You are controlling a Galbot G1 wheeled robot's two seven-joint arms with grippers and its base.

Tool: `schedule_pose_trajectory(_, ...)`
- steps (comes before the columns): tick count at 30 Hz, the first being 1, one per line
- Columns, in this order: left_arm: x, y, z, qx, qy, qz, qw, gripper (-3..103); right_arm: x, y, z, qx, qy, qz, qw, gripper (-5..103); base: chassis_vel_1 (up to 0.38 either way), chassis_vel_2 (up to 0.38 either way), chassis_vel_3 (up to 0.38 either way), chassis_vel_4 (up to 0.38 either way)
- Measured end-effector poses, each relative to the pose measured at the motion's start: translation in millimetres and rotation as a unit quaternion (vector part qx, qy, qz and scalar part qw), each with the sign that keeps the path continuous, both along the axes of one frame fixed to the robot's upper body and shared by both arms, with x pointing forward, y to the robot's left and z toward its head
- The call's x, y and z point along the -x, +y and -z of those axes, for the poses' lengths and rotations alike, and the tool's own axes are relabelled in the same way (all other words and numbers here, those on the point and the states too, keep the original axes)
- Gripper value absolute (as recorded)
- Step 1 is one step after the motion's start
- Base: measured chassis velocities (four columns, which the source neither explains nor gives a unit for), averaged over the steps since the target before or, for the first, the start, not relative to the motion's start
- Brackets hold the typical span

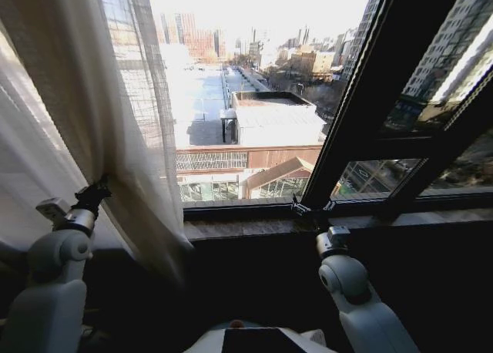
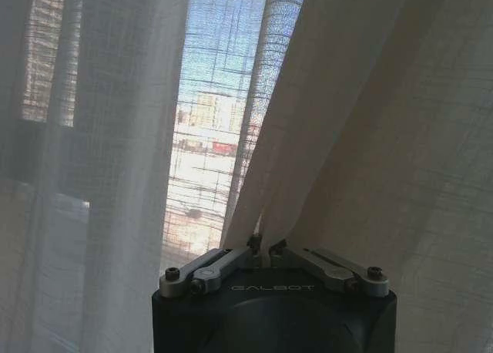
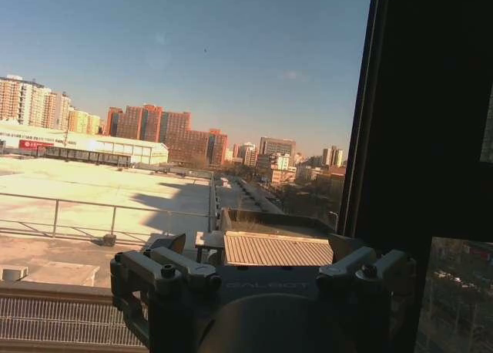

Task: Open the curtains by pulling them apart, changing their state from closed to fully open.

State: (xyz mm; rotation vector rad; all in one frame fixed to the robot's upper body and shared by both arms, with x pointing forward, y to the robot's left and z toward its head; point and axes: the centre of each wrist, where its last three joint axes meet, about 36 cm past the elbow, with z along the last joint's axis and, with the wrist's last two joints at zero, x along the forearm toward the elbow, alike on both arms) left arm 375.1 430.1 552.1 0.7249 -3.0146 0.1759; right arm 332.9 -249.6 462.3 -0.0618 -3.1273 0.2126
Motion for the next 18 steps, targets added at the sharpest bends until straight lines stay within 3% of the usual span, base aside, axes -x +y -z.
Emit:
schedule_pose_trajectory(5,-1.7,23.8,1.2,0.004,-0.003,-0.118,0.9930,0,-0.7,0.5,0.1,-0.001,0.000,-0.001,1.000,100,0.000,0.000,0.000,0.000)
schedule_pose_trajectory(7,-2.6,27.8,1.4,0.005,-0.005,-0.140,0.9901,0,-0.8,0.7,0.1,-0.001,0.000,-0.002,1.000,100,0.000,0.000,0.000,0.000)
schedule_pose_trajectory(10,-7.5,45.6,0.6,0.009,-0.014,-0.230,0.9731,0,-0.8,1.2,0.7,-0.001,0.001,-0.003,1.000,100,0.000,0.000,0.000,0.000)
schedule_pose_trajectory(11,-8.7,49.6,-0.2,0.010,-0.016,-0.249,0.9683,0,-0.9,1.2,0.7,-0.001,0.001,-0.003,1.000,100,0.000,0.000,0.000,0.000)
schedule_pose_trajectory(12,-8.7,49.6,-0.2,0.010,-0.016,-0.249,0.9683,0,-0.9,1.2,0.7,-0.001,0.001,-0.003,1.000,100,0.000,0.000,0.000,0.000)
schedule_pose_trajectory(15,-12.7,68.1,-3.3,0.016,-0.029,-0.328,0.9441,0,-1.0,0.6,0.8,-0.001,0.001,-0.003,1.000,100,0.000,0.000,0.000,0.000)
schedule_pose_trajectory(16,-12.7,68.1,-3.3,0.016,-0.029,-0.328,0.9441,0,-1.0,0.6,0.8,-0.001,0.001,-0.003,1.000,100,0.000,0.000,0.000,0.000)
schedule_pose_trajectory(18,-13.2,77.0,-4.4,0.019,-0.036,-0.361,0.9318,0,-1.2,0.1,1.2,0.000,0.001,-0.003,1.000,100,0.000,0.000,0.000,0.000)
